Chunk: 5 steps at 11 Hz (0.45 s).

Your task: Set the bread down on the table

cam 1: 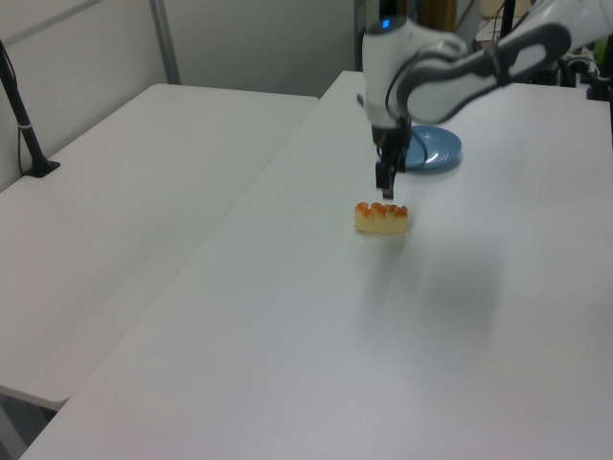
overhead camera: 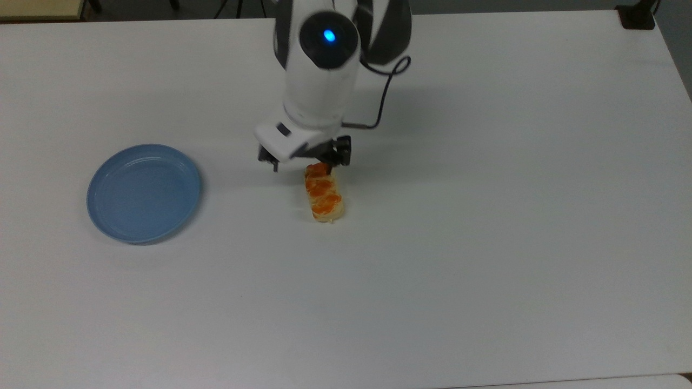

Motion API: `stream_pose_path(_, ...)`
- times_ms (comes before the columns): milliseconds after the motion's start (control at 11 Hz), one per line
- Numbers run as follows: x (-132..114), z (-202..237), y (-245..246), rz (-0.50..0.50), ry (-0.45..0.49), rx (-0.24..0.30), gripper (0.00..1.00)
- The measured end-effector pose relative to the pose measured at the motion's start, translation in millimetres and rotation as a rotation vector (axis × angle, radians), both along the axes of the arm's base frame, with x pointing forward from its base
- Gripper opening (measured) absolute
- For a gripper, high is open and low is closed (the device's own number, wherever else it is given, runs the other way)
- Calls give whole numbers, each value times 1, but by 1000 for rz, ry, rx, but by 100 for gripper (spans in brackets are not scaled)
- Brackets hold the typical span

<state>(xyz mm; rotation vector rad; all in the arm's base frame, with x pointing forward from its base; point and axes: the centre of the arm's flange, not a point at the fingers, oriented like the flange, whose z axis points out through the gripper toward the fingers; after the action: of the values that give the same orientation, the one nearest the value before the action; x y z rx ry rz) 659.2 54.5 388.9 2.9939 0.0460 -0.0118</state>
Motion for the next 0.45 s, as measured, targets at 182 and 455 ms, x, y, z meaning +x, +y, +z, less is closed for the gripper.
stream_pose_path(182,-28,87,-41,-71,21,48,100)
stream_pose_path(455,-72,163,-85,-142,14,82,100)
